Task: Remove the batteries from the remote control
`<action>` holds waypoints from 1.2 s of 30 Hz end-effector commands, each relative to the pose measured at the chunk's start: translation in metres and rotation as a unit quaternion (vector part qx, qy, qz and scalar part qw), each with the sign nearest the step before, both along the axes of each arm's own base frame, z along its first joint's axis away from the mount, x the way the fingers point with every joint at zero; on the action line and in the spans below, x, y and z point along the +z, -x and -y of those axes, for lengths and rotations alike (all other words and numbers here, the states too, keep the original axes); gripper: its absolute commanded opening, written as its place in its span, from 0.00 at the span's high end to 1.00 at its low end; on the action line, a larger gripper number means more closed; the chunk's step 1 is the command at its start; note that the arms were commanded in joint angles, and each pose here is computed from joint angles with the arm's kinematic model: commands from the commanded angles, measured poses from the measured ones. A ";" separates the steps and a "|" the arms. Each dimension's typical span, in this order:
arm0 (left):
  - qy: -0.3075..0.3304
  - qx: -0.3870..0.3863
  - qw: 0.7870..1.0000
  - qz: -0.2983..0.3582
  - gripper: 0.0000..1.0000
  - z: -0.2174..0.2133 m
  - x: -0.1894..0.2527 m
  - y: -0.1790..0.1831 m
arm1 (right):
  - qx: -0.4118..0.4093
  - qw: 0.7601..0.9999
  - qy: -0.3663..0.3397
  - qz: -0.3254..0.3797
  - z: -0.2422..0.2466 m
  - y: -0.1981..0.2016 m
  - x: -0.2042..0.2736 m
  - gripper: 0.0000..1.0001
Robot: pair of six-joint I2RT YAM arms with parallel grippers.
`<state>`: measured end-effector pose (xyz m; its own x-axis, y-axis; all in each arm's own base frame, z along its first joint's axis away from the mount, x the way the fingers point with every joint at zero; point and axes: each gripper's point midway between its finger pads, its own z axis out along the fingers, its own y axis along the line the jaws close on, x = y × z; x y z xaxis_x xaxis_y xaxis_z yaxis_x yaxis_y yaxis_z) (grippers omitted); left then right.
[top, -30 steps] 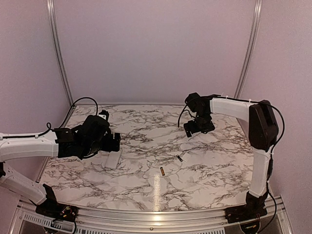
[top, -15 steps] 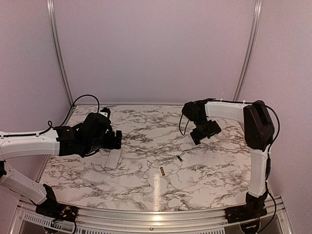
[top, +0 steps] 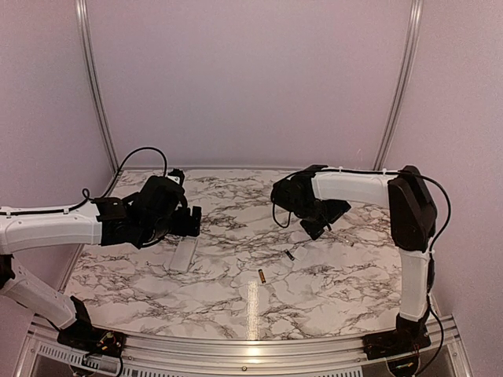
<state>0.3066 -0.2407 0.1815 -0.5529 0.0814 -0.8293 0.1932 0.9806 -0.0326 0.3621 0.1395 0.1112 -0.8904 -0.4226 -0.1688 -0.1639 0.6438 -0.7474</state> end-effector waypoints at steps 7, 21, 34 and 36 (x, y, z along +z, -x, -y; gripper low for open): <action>-0.010 -0.001 1.000 0.007 0.01 0.005 0.011 -0.007 | 0.021 0.989 -0.132 0.061 -0.027 -0.012 0.038 0.01; -0.074 0.027 0.994 0.082 0.01 -0.019 0.087 -0.023 | 0.089 0.904 -0.368 0.199 -0.058 -0.034 0.172 0.02; -0.028 0.116 0.978 0.173 0.01 -0.102 0.203 -0.040 | 0.083 0.818 -0.394 0.409 0.021 -0.009 0.311 0.02; -0.018 0.139 0.973 0.181 0.01 -0.125 0.211 -0.039 | 0.077 0.811 -0.394 0.426 0.032 0.001 0.314 0.02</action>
<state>0.3512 -0.1516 0.3749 -0.2551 0.0179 -0.9667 -0.0270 0.9993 0.0256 0.3742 0.1308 0.4028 -0.3531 -0.0149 -0.9355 0.0064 0.9998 -0.0183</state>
